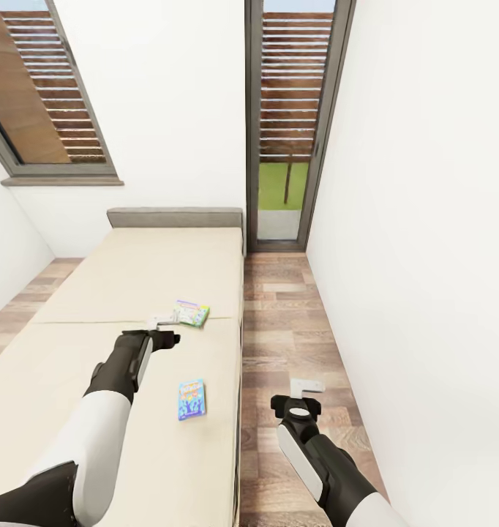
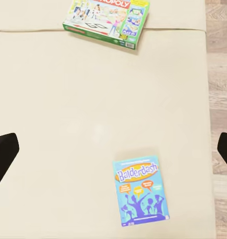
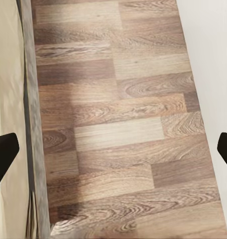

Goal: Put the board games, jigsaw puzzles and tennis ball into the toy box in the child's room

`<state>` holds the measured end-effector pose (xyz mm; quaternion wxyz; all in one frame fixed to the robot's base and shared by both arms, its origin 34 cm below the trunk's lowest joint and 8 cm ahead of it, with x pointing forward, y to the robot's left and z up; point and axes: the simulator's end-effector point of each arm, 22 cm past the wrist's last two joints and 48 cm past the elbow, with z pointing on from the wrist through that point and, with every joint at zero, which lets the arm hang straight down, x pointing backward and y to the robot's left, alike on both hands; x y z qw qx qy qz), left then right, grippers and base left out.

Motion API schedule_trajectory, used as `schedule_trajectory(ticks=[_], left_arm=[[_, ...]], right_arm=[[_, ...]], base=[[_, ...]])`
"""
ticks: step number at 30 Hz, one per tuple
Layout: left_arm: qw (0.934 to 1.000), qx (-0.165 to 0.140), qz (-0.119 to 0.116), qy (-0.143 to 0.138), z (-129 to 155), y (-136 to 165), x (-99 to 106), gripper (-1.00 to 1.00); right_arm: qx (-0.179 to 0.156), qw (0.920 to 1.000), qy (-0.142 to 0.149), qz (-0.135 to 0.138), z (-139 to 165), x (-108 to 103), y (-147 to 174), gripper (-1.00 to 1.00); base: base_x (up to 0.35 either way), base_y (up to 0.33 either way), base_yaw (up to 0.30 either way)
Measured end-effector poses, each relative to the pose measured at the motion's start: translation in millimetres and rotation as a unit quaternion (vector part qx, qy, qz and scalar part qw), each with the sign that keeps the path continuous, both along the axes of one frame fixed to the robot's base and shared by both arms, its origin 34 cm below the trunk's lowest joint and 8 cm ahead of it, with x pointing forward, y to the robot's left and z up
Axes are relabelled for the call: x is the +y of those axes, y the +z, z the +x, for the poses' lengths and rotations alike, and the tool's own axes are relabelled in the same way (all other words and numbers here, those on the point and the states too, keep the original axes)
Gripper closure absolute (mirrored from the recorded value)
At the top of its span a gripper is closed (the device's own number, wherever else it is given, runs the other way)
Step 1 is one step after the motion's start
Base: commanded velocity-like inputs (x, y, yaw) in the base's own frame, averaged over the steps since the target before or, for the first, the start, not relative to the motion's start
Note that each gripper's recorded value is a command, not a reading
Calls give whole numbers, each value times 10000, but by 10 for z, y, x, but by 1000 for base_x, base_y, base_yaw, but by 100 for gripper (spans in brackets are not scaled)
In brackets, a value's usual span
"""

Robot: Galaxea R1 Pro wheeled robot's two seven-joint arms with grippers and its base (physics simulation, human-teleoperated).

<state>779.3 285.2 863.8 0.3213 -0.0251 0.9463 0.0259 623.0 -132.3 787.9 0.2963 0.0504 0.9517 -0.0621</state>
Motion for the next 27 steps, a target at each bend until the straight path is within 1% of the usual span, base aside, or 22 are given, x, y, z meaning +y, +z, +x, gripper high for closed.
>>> schedule_trajectory(ticks=[4, 7, 11, 18, 27], left_arm=[[10000, 18, 23, 15, -4, -42, -8, -100], [10000, -65, 37, -3, 25, -53, -31, -100], [9999, -85, 75, 6, 29, -96, -28, -100], [9998, -55, 175, 77, 16, -170, 21, -100], [9998, 11, 194, 89, -6, -267, 31, -100]], right_arm=[[34, 10000, 0, 0, -15, 0, -34, -100], [61, 10000, -3, 3, -26, -1, -60, -100], [94, 10000, -2, 3, -41, 0, -93, -100], [151, 9999, 0, 2, -67, 1, -152, -100], [227, 9997, -2, 5, -102, 2, -227, -100]], base=[[0, 0, 0], [0, 0, 0], [0, 0, 0], [0, 0, 0], [0, 0, 0]])
